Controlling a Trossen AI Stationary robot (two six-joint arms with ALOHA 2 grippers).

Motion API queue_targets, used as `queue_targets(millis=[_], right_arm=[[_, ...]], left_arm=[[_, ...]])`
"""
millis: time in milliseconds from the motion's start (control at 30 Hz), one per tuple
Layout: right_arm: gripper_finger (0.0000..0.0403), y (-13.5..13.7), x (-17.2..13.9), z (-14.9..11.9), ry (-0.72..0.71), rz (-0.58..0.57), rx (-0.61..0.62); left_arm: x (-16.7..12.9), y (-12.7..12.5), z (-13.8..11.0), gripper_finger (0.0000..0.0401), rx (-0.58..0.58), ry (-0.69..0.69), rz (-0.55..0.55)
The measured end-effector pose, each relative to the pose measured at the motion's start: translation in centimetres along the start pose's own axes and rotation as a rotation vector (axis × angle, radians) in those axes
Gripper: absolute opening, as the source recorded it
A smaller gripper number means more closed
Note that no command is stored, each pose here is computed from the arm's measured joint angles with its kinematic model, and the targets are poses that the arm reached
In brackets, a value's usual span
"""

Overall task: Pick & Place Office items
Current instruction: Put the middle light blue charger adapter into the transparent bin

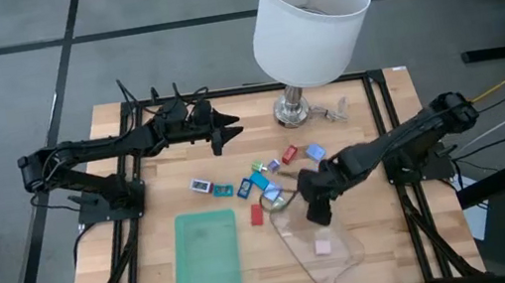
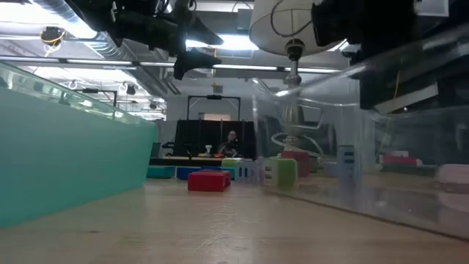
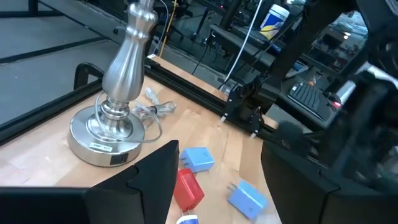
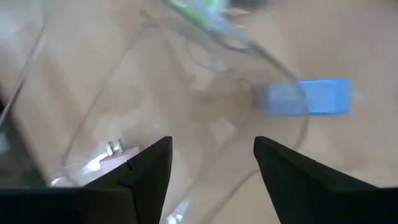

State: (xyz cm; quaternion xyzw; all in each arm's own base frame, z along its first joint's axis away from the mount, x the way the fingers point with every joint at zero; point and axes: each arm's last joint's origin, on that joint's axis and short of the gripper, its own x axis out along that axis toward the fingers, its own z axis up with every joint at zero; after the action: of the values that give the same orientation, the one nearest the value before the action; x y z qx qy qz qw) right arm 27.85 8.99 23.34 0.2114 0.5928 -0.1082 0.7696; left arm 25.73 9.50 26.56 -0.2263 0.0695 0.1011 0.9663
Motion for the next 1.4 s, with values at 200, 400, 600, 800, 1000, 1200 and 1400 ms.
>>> queue_targets(millis=[200,400,600,800,1000,1200,1400], right_arm=[[0.0238,-1.7,-4.2,0.6,-0.142,0.089,0.097],[0.0238,-2.4,-7.0,0.1,-0.250,0.146,0.190],[0.0238,-3.9,-5.6,-0.9,-0.145,-0.118,0.284],[0.0238,-4.7,-3.4,-0.3,-0.082,-0.270,0.468],[0.0238,-5.4,-2.3,0.9,-0.120,-0.293,0.710],[0.0238,-5.9,-1.7,1.6,-0.099,-0.227,0.832],[0.0238,-6.7,1.7,1.0,-0.110,-0.127,0.919]], left_arm=[[0.0,0.0,0.0,0.0223,0.011,-0.001,0.000],[0.0,0.0,0.0,0.0223,0.023,-0.001,0.001],[0.0,0.0,0.0,0.0223,0.051,-0.004,0.009],[0.0,0.0,0.0,0.0223,0.052,-0.003,0.009],[0.0,0.0,0.0,0.0223,0.045,0.002,0.000],[0.0,0.0,-0.1,0.0223,0.036,0.019,-0.020],[0.0,-0.1,-0.2,0.0223,0.044,0.032,-0.051]])
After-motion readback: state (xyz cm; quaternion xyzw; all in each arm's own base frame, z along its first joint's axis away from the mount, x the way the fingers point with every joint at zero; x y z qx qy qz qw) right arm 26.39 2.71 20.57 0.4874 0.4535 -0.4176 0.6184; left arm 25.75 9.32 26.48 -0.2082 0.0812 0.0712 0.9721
